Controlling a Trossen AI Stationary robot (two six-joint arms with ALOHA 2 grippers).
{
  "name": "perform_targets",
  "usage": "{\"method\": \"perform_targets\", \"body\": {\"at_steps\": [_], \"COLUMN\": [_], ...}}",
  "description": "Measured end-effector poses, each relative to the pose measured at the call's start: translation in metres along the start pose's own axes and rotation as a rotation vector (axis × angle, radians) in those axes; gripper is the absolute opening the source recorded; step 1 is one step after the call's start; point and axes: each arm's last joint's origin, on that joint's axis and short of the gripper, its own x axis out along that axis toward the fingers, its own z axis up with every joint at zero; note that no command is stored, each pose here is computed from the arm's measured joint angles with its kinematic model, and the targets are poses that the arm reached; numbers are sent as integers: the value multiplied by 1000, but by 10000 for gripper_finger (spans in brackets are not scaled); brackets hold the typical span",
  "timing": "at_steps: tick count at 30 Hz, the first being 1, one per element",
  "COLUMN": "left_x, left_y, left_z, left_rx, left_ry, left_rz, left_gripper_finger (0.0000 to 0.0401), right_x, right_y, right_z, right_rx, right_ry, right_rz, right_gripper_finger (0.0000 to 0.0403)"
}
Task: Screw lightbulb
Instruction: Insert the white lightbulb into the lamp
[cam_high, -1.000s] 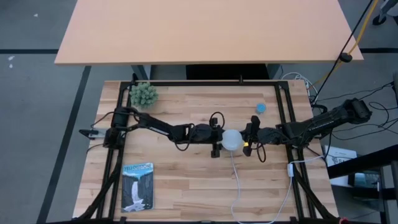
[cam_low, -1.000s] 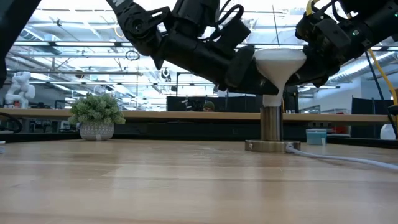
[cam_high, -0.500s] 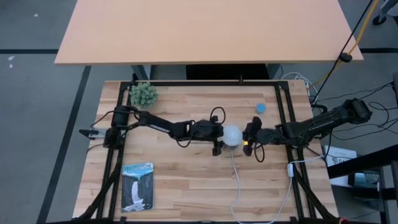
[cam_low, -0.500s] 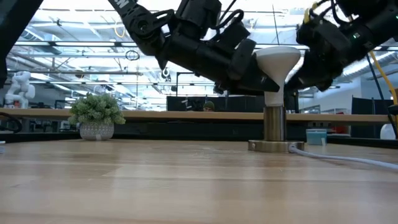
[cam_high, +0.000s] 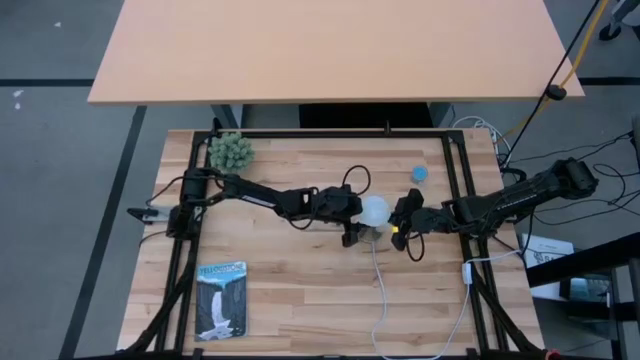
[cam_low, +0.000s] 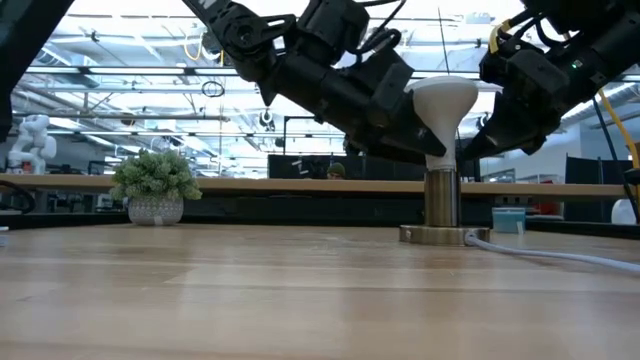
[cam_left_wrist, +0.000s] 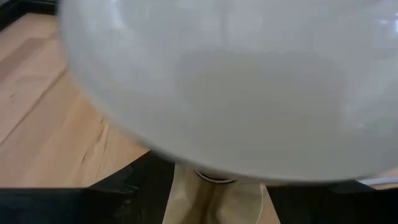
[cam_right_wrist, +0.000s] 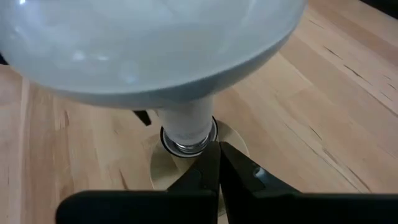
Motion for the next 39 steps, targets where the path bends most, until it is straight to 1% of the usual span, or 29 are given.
{"method": "perform_targets", "body": {"at_steps": [8, 26, 30, 33, 39], "left_x": [0, 0, 0, 0, 1], "left_y": [-2, -7, -6, -6, -10], "left_z": [7, 5, 4, 4, 2], "left_rx": [16, 61, 60, 65, 119], "left_ry": [-14, 4, 5, 9, 28], "left_rz": [-5, -11, -4, 23, 33], "left_gripper_finger": [231, 231, 231, 231, 231], "right_x": [0, 0, 0, 0, -1], "right_y": [0, 1, 1, 3, 7], "right_z": [0, -1, 1, 3, 11], "right_rx": [-24, -90, -111, -141, -232], "right_ry": [0, 16, 1, -26, -102], "right_rz": [-1, 24, 31, 43, 75], "right_gripper_finger": [0, 0, 0, 0, 0]}}
